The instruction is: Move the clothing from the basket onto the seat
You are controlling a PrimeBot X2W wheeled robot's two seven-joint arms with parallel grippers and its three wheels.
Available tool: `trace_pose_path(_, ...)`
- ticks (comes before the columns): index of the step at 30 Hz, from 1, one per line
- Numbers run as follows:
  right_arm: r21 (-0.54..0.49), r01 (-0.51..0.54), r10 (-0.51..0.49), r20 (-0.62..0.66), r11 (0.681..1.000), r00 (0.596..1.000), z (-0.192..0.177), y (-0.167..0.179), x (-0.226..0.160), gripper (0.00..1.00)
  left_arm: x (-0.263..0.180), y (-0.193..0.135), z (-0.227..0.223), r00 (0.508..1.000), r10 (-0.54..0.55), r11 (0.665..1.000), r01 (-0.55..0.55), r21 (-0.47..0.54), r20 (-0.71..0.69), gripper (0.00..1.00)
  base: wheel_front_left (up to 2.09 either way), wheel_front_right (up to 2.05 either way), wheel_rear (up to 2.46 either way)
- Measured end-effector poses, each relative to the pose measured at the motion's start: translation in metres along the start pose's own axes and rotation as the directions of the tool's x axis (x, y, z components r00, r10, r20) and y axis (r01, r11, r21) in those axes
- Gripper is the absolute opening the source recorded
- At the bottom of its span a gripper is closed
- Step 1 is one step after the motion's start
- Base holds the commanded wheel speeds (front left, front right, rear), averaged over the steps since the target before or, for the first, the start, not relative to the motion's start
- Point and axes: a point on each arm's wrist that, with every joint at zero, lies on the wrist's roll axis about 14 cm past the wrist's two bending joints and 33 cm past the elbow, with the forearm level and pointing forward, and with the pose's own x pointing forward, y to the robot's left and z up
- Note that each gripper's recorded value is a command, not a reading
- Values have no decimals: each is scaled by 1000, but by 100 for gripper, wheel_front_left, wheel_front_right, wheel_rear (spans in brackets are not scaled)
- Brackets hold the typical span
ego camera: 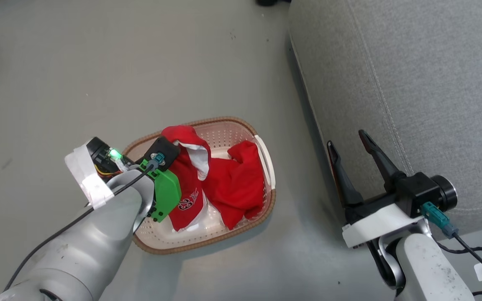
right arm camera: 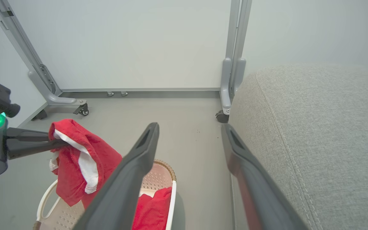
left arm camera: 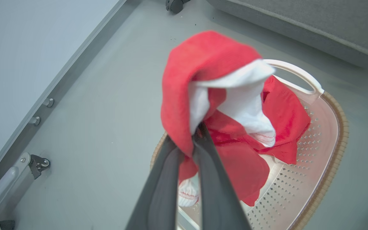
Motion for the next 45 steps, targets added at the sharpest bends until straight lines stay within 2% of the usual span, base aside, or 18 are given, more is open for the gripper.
trace_pose_path(3,4,-12,12,33,1000,999,13,7,-9,100,-16,10,36,991,71,997,-67,-40,114,0,0,0,0)
trace_pose_path(6,3,-27,26,61,1000,998,24,14,-18,100,-39,24,68,961,156,987,-140,-82,227,0,0,0,0)
trace_pose_path(8,2,-35,35,94,999,995,36,19,-27,100,-68,29,95,919,216,976,-190,-110,330,0,0,0,0)
trace_pose_path(16,4,-72,71,151,997,986,55,37,-49,100,-138,36,151,774,336,941,-293,-168,537,0,0,0,0)
trace_pose_path(21,0,-98,97,190,995,977,67,47,-59,100,-187,36,188,644,385,919,-334,-211,660,0,0,0,0)
trace_pose_path(27,-6,-119,117,237,993,964,82,54,-63,100,-238,37,224,481,428,897,-332,-292,765,0,0,0,0)
trace_pose_path(29,3,-126,121,249,992,961,86,55,-64,100,-257,36,237,413,434,893,-314,-322,801,0,0,0,0)
trace_pose_path(33,3,-140,134,269,990,954,93,59,-66,100,-279,25,256,333,404,908,-260,-329,852,0,0,0,0)
trace_pose_path(38,-8,-163,158,292,987,943,101,64,-67,100,-290,10,266,300,349,930,-223,-291,888,0,0,0,0)
trace_pose_path(45,-16,-182,178,306,983,935,106,68,-66,100,-291,-2,269,293,325,943,-176,-283,899,0,0,0,0)
